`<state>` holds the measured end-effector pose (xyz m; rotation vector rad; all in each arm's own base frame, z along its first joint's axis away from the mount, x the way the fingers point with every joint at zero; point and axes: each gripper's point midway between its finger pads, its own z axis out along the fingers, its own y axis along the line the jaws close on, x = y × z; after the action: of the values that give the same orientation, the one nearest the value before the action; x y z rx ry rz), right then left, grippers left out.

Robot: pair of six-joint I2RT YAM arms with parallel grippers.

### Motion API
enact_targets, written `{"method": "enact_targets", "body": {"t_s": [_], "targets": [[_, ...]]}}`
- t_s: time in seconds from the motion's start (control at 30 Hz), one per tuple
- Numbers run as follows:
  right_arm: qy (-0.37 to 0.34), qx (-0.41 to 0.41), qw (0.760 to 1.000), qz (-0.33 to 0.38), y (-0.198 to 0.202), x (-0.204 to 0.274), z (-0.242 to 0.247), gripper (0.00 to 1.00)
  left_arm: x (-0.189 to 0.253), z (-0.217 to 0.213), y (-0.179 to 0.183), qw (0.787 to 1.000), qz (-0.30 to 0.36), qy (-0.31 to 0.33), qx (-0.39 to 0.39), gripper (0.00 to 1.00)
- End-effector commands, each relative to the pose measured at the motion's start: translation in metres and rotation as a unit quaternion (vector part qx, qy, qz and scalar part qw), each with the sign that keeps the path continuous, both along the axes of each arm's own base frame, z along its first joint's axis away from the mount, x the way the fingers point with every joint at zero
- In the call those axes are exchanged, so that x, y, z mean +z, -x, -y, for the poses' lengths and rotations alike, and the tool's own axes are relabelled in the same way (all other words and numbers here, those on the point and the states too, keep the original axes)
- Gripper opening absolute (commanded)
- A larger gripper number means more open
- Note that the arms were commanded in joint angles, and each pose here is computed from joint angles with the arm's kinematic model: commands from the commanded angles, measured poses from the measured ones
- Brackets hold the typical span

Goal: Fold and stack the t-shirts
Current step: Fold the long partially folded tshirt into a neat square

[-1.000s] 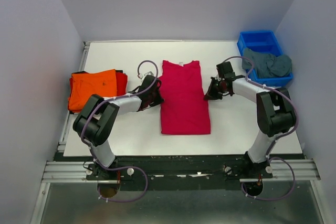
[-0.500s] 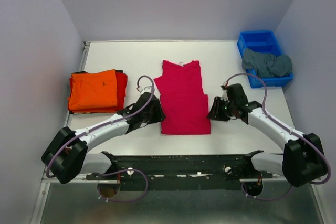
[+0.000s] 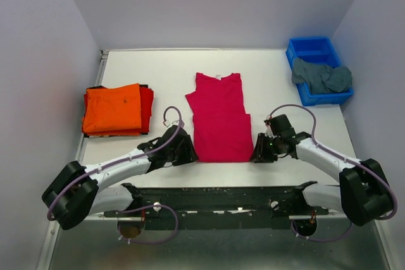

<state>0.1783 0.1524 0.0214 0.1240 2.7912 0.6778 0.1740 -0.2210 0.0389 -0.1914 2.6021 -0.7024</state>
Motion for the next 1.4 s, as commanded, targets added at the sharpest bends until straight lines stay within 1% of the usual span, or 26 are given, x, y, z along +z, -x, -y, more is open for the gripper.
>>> {"method": "enact_targets", "body": {"t_s": [0.0,0.17,0.23,0.3,0.33,0.4,0.47,0.5,0.63,0.7,0.9,1.03,1.13,1.23,1.3,1.37], "targets": [[-0.003,0.002,1.000,-0.006,-0.004,-0.006,-0.005,0.35,-0.004,0.014,0.006,0.999,-0.022,0.029,-0.011,0.59],[-0.010,0.006,1.000,-0.011,-0.002,-0.009,-0.007,0.29,-0.015,0.016,0.009,0.999,-0.039,0.028,-0.017,0.55],[-0.013,0.010,1.000,-0.009,-0.002,-0.008,-0.008,0.22,-0.018,0.016,0.010,0.999,-0.042,0.025,-0.017,0.51],[-0.016,0.011,1.000,-0.006,-0.002,-0.006,-0.009,0.11,-0.017,0.017,0.008,0.999,-0.039,0.027,-0.017,0.46],[-0.018,0.012,1.000,-0.002,-0.003,-0.004,-0.009,0.08,-0.018,0.018,0.008,0.999,-0.040,0.029,-0.019,0.41],[-0.020,0.014,1.000,-0.005,-0.002,-0.004,-0.010,0.01,-0.019,0.021,0.009,0.998,-0.041,0.034,-0.023,0.28],[-0.024,0.015,1.000,-0.004,-0.002,-0.001,-0.011,0.01,-0.019,0.023,0.007,0.998,-0.039,0.035,-0.026,0.08],[-0.025,0.016,1.000,-0.001,-0.002,0.001,-0.012,0.01,-0.019,0.021,0.006,0.999,-0.036,0.029,-0.028,0.00],[-0.030,0.014,0.999,0.018,-0.004,0.018,-0.011,0.01,-0.007,0.013,-0.002,1.000,-0.011,0.004,-0.025,0.00],[-0.031,0.013,0.999,0.027,-0.003,0.029,-0.010,0.01,0.006,0.013,0.000,0.999,0.002,0.015,-0.030,0.00],[-0.050,0.020,0.997,0.060,0.003,0.070,-0.010,0.01,0.038,0.009,0.010,0.998,0.012,0.036,-0.040,0.00],[-0.047,0.013,0.993,0.109,-0.009,0.104,-0.007,0.01,0.073,0.012,0.005,0.997,0.038,0.052,-0.044,0.00],[-0.017,-0.002,0.993,0.121,-0.028,0.121,-0.001,0.01,0.095,0.009,-0.012,0.996,0.061,0.037,-0.043,0.00],[-0.015,-0.013,0.990,0.139,-0.056,0.136,-0.004,0.01,0.112,0.007,-0.040,0.995,0.082,0.032,-0.035,0.00],[-0.020,-0.025,0.989,0.145,-0.080,0.144,-0.005,0.01,0.124,0.006,-0.068,0.994,0.106,0.032,-0.023,0.00],[-0.032,-0.035,0.989,0.141,-0.105,0.146,-0.004,0.01,0.136,0.005,-0.101,0.991,0.127,0.051,-0.004,0.00]]}}
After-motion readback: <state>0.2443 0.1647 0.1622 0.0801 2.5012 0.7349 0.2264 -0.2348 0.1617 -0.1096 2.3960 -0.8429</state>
